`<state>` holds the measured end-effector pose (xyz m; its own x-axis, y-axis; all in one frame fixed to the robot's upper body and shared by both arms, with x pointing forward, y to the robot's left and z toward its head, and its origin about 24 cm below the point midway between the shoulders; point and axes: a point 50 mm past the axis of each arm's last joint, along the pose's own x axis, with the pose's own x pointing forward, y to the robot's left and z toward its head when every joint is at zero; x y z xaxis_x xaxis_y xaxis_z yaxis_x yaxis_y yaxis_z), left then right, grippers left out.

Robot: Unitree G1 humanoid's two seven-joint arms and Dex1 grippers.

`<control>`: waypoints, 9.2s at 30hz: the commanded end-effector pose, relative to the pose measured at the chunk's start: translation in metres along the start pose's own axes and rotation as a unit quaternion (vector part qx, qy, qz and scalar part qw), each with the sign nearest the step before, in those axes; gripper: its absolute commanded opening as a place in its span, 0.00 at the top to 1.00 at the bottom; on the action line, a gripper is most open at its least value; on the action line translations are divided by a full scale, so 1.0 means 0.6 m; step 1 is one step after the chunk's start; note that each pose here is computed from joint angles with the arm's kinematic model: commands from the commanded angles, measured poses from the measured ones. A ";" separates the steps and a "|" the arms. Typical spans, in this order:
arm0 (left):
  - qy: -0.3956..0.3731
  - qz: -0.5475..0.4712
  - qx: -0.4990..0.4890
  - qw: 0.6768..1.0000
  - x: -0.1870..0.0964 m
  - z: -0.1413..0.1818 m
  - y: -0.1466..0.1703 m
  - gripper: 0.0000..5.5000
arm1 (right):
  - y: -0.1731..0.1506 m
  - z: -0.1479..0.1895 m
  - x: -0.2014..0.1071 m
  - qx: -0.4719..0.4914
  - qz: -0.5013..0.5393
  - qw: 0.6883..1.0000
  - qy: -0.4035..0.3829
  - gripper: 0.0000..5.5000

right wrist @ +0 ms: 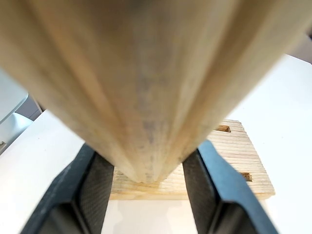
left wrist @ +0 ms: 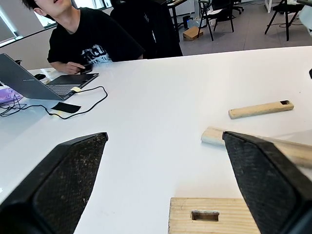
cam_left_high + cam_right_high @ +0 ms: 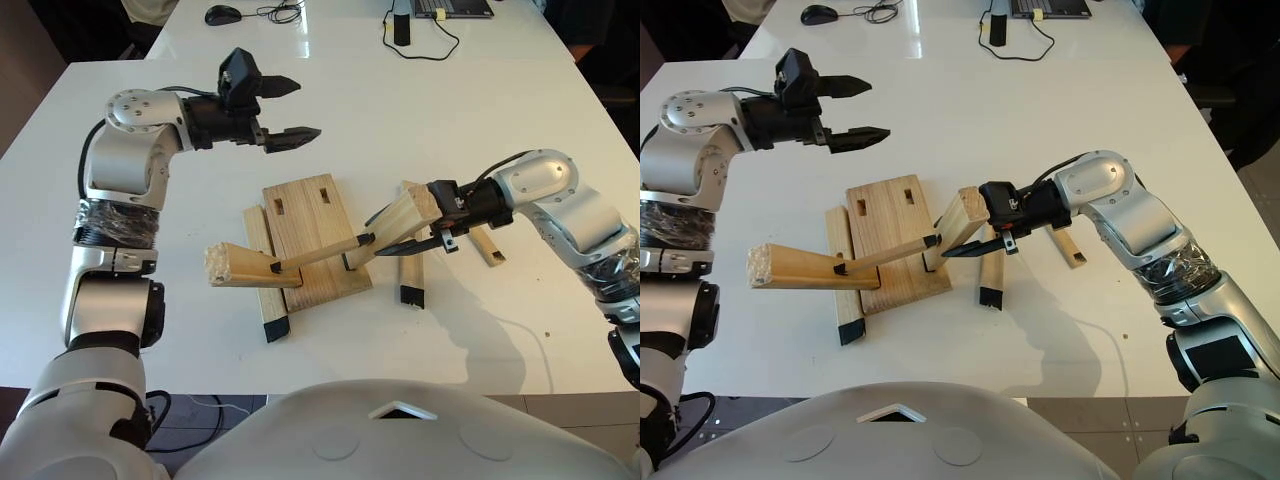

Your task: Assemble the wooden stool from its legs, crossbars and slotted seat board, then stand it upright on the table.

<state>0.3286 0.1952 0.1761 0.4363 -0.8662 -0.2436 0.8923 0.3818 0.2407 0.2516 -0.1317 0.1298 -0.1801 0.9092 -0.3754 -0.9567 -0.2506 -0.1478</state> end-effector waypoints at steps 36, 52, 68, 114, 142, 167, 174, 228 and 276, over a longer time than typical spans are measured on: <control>0.025 -0.199 -0.021 0.979 -0.048 -0.043 -0.222 0.21 | 0.051 -0.120 0.017 0.193 0.067 0.963 0.175 0.64; 0.026 -0.180 -0.057 0.982 -0.004 -0.100 -0.234 0.21 | 0.015 -0.142 0.077 0.222 0.102 0.953 0.177 0.64; 0.060 -0.180 -0.038 0.981 -0.004 -0.126 -0.243 0.21 | 0.036 -0.136 0.072 0.152 0.117 0.961 0.197 0.64; 0.099 -0.123 -0.019 0.987 -0.014 -0.160 -0.203 0.21 | 0.111 -0.032 -0.132 0.120 -0.405 0.902 0.084 0.47; 0.102 -0.110 -0.018 0.989 -0.010 -0.168 -0.203 0.21 | 0.049 0.289 -0.083 0.032 -0.449 0.779 -0.436 0.59; 0.104 -0.120 -0.022 0.987 -0.004 -0.171 -0.214 0.21 | 0.024 0.309 -0.104 -0.003 -0.435 0.782 -0.445 0.59; 0.106 -0.142 -0.016 0.984 0.001 -0.168 -0.212 0.21 | 0.080 -0.015 0.115 0.311 -0.363 0.877 -0.054 0.59; 0.115 -0.142 0.004 0.983 -0.070 -0.125 -0.175 0.21 | 0.044 -0.089 0.005 0.270 -0.547 0.791 -0.052 0.59; -0.013 -0.135 0.039 0.990 0.142 -0.117 -0.204 0.21 | 0.159 -0.071 -0.134 0.124 -0.375 0.887 0.238 0.59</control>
<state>0.2641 0.0849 0.0448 0.2195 -0.9311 -0.2914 0.9564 0.1465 0.2526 0.1941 -0.2413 0.1027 0.6340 0.5230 -0.5696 -0.7628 0.5441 -0.3495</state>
